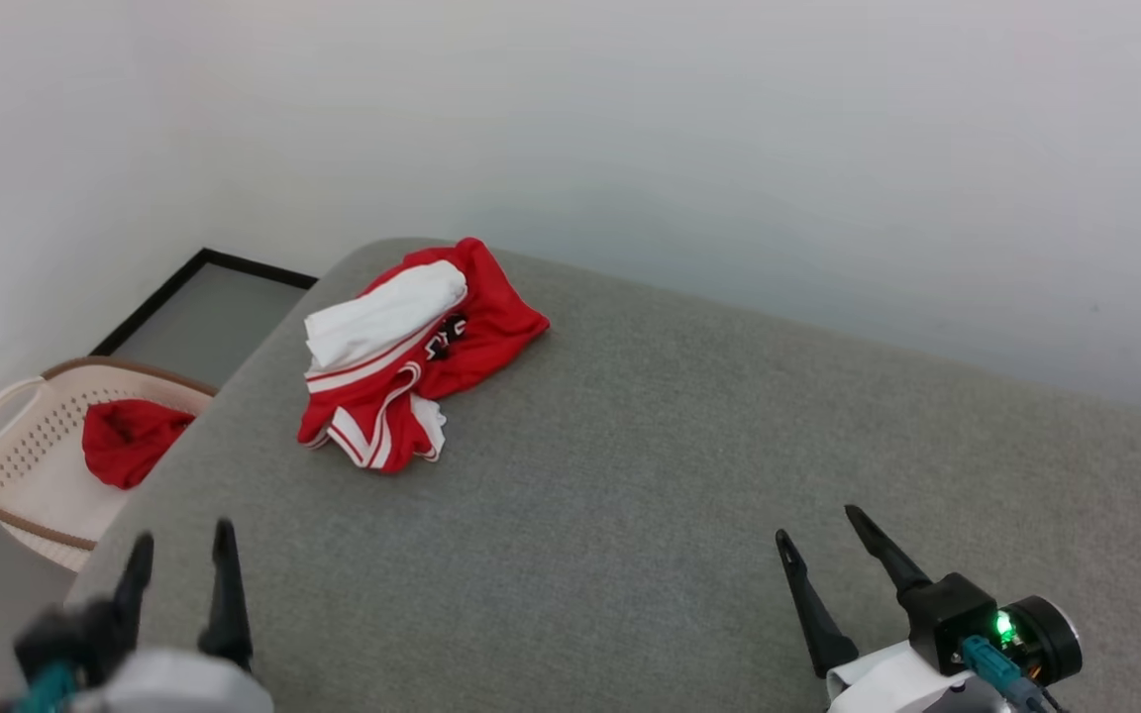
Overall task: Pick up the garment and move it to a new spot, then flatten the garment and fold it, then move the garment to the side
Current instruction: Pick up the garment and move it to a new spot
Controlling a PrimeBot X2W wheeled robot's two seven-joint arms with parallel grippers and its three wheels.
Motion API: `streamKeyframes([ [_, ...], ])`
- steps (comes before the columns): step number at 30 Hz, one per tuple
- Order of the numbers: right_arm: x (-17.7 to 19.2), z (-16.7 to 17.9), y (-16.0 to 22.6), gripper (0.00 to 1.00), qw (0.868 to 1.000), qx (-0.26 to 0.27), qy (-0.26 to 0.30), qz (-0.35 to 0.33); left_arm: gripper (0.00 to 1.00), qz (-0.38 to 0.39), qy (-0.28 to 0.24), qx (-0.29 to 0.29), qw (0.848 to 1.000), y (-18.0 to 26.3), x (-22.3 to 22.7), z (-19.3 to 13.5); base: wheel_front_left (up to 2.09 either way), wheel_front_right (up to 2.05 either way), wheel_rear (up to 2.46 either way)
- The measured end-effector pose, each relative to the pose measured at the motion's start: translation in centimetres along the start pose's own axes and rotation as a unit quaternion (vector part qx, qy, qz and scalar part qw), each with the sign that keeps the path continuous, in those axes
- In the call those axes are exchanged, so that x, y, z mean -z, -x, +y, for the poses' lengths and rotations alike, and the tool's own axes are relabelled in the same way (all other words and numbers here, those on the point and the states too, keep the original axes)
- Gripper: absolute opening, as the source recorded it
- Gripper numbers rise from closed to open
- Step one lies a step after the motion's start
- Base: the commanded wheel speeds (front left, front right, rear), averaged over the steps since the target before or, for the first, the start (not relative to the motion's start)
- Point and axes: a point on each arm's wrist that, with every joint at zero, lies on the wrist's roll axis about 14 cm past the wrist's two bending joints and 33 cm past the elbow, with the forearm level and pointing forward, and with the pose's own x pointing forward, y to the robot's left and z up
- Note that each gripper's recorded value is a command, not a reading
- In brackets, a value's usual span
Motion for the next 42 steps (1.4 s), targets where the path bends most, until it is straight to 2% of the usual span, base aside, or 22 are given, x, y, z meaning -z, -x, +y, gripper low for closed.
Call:
streamKeyframes([
  [7,0.3,-1.9,-1.1,1.00,1.000,0.016,0.009,0.004,1.00,0.041,-0.010,0.050,0.998,-6.5,-2.9,-1.3,0.00,0.00,0.00],
  [14,1.1,-4.2,-2.7,1.00,0.999,0.032,0.020,0.010,1.00,0.098,-0.048,0.088,0.990,-14.1,-5.0,-3.3,0.00,0.00,0.00],
  [22,3.8,-7.3,-3.7,1.00,0.998,0.055,0.012,0.030,1.00,0.227,-0.071,0.098,0.966,-20.9,-1.2,-5.9,0.00,0.00,0.00],
  [30,6.7,-10.8,-3.5,1.00,0.995,0.089,0.006,0.053,1.00,0.405,-0.086,0.073,0.908,-23.6,7.0,-6.3,0.00,0.00,0.00],
  [37,9.0,-12.9,-2.6,1.00,0.990,0.116,0.000,0.080,1.00,0.537,-0.081,0.051,0.838,-22.9,14.5,-7.1,0.00,0.00,0.00],
  [40,10.0,-13.5,-2.3,1.00,0.988,0.123,-0.003,0.092,1.00,0.565,-0.085,0.042,0.820,-23.0,16.5,-7.4,0.00,0.00,0.00],
  [42,10.5,-13.8,-2.0,1.00,0.987,0.127,-0.004,0.099,1.00,0.574,-0.089,0.041,0.813,-23.1,17.7,-7.7,0.00,0.00,0.00],
])
